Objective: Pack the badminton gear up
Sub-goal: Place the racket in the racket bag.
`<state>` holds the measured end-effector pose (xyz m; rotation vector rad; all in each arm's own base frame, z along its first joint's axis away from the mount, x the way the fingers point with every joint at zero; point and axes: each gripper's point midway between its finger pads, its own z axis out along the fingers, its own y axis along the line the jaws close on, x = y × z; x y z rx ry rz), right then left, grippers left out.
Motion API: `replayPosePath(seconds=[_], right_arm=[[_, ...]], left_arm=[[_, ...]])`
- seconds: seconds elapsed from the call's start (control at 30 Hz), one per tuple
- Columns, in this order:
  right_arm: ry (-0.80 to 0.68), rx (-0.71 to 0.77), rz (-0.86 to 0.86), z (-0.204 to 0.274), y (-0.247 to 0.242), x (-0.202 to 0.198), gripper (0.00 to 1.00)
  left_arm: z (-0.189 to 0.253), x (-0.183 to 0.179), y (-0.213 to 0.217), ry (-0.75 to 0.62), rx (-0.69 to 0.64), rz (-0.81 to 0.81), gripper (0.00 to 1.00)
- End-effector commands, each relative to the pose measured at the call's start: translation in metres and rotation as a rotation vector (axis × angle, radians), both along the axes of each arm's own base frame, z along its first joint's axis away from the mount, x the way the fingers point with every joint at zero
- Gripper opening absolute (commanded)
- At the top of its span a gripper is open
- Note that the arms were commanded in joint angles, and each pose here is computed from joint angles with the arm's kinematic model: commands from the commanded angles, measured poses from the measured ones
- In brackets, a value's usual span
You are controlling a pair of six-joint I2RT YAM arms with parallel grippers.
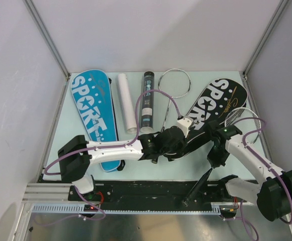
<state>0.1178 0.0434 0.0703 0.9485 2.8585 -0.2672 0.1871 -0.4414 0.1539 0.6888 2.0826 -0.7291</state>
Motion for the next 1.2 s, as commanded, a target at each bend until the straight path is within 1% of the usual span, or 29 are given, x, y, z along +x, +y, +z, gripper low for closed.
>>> replayPosePath(seconds=[0.0,0.1,0.3,0.4,0.47,0.6,0.77,0.9,1.17], right_arm=[[-0.003,0.028,-0.008,0.002,0.013,0.003,0.0],[0.026,0.008,-0.013,0.0,0.013,-0.003,0.0],[-0.036,0.002,-0.15,0.0,-0.011,0.0,0.0],[-0.057,0.023,-0.165,0.003,-0.02,0.002,0.0],[-0.055,0.0,-0.176,0.006,-0.026,0.002,0.0],[-0.032,0.01,-0.144,0.005,-0.025,0.005,0.0],[-0.039,0.04,-0.041,0.004,-0.001,0.014,0.0],[-0.029,0.023,0.016,0.009,0.014,0.016,0.0],[-0.129,0.061,0.131,0.022,0.041,0.042,0.0]], left_arm=[[0.026,0.006,-0.004,-0.019,-0.095,0.033,0.0],[0.026,0.008,-0.003,-0.022,-0.093,0.043,0.0],[0.026,0.01,0.004,-0.027,-0.095,0.075,0.0],[0.03,0.011,0.004,-0.029,-0.103,0.083,0.0],[0.034,0.013,0.004,-0.033,-0.113,0.093,0.0],[0.043,0.015,0.005,-0.045,-0.129,0.105,0.0],[0.045,0.017,0.007,-0.049,-0.131,0.104,0.0],[0.042,0.016,0.006,-0.045,-0.127,0.095,0.0],[0.042,0.005,0.0,-0.036,-0.158,0.018,0.0]])
